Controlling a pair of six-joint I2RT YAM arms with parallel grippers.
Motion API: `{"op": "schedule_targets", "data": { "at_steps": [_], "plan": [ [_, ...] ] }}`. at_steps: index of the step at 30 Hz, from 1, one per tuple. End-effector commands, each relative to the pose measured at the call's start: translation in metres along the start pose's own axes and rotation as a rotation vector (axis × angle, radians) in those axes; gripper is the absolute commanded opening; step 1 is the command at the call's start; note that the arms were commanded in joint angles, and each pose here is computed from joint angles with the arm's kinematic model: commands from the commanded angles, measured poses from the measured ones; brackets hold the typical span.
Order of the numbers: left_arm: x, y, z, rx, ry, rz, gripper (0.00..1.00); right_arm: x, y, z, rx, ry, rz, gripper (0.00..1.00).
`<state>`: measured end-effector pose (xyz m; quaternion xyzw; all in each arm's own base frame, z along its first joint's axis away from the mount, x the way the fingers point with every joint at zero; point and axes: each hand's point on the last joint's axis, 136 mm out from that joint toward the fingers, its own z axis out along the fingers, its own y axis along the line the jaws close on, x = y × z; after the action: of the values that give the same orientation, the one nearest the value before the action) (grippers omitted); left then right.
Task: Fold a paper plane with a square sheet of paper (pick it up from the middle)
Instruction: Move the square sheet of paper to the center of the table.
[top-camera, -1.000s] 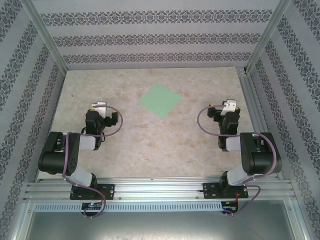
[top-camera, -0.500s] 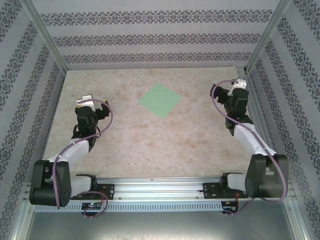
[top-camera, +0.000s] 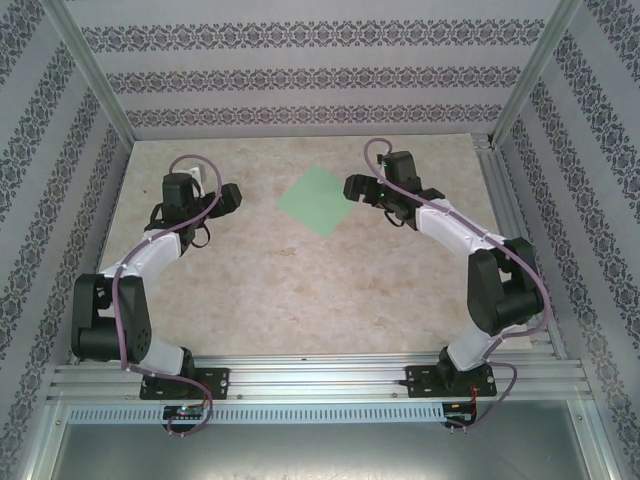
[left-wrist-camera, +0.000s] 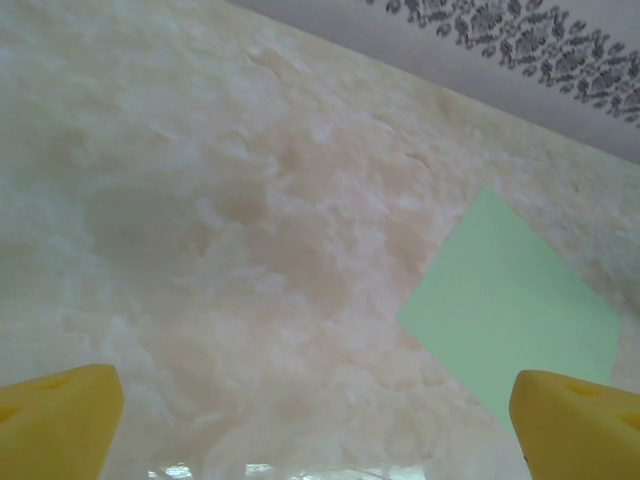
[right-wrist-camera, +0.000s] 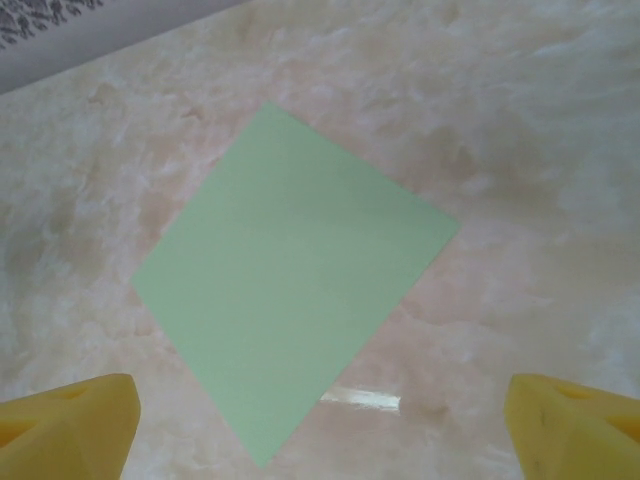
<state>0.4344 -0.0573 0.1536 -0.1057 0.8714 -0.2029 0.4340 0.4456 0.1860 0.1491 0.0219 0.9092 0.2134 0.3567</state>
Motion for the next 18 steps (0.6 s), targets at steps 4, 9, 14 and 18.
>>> {"op": "schedule_targets", "data": {
  "at_steps": [4,9,14,18],
  "plan": [
    [0.014,-0.044,0.018,0.158,0.130,-0.023,1.00,0.007,0.053,0.042,-0.086,0.091,0.035,0.91],
    [0.029,-0.057,0.038,0.138,0.216,-0.018,1.00,0.006,0.094,0.072,-0.199,0.119,0.069,0.87],
    [0.036,-0.056,0.043,0.136,0.253,-0.042,1.00,0.009,0.120,0.098,-0.232,0.146,0.076,0.86],
    [0.041,-0.053,0.046,0.126,0.276,-0.059,1.00,0.012,0.123,0.120,-0.177,0.176,0.073,0.85]
  ]
}}
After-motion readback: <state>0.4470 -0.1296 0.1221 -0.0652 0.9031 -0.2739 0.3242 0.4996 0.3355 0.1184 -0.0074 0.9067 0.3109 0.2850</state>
